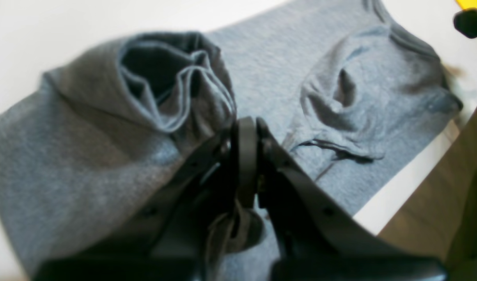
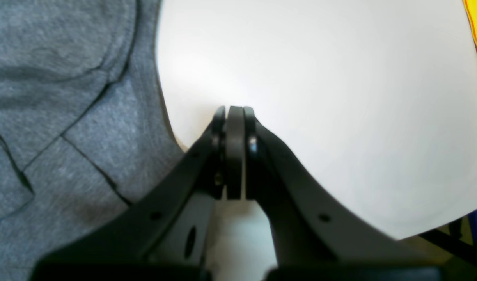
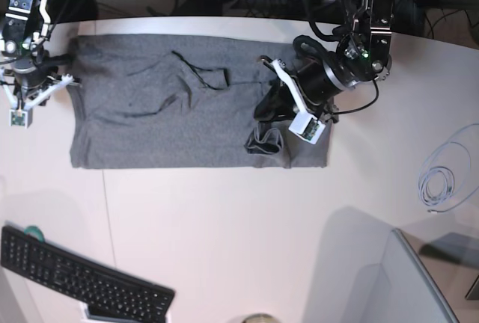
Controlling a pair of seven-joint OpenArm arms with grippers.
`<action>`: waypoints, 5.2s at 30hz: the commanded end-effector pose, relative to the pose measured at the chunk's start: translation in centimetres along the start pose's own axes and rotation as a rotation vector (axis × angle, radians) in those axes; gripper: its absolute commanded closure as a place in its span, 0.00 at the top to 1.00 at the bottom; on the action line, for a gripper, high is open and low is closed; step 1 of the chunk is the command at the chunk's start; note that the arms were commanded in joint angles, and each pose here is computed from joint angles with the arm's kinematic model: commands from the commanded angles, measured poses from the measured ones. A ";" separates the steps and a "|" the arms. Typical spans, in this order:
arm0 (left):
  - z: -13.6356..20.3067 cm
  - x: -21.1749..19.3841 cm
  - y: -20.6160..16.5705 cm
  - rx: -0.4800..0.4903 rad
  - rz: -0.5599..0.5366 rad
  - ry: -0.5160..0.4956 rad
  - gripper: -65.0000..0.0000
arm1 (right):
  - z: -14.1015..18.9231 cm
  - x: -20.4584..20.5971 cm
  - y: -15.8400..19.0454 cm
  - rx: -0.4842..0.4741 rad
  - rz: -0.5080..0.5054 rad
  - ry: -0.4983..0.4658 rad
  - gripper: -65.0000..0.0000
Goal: Layout the t-shirt on the table in an organized manner, then fold the t-shirt properly
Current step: 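Fold the shirt end with the left gripper toward the shirt's middle, then press the folded layer flat with the right gripper near the collar edge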
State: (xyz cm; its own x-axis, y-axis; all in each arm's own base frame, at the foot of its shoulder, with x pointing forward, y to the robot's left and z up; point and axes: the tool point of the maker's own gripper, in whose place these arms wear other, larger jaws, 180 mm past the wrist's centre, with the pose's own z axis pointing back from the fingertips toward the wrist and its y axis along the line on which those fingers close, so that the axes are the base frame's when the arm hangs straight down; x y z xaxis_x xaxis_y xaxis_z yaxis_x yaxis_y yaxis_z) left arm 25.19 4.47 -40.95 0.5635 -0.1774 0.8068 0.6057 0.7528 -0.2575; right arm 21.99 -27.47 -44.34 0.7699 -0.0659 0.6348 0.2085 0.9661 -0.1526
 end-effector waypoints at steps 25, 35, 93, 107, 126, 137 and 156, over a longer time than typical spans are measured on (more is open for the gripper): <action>-3.2 1.4 -1.4 -0.032 0.042 -0.028 0.00 | 0.2 1.7 -0.7 -0.015 0.007 -0.052 0.00; -3.7 2.4 -1.5 -0.035 0.035 -0.041 0.00 | 0.2 1.7 -0.5 -0.012 0.008 -0.052 0.00; 8.2 -6.4 2.6 0.156 0.023 0.137 0.00 | 1.7 4.4 3.3 0.119 0.052 -0.140 0.01; 26.1 -14.4 18.4 0.807 0.349 0.091 0.00 | 10.3 0.8 25.5 0.761 0.514 -0.027 0.18; 26.6 -14.7 18.4 0.824 0.365 0.085 0.00 | 10.6 -3.8 30.2 0.900 0.606 0.084 0.49; 26.5 -15.1 18.3 0.823 0.376 0.092 0.00 | 10.1 -4.0 30.7 0.916 0.591 0.081 0.06; 26.4 -16.1 18.7 0.827 0.411 0.095 0.00 | 13.0 -6.9 31.3 0.963 0.616 0.127 0.01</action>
State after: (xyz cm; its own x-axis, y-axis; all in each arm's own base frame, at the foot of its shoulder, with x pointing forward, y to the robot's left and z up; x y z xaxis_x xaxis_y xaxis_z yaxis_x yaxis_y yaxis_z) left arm 12.25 37.31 -45.75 0.7251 0.2015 0.6584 -0.2323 0.9718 -0.0416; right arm 14.52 5.59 -44.81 0.6632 0.5409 0.5173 -0.7245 0.6376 0.2621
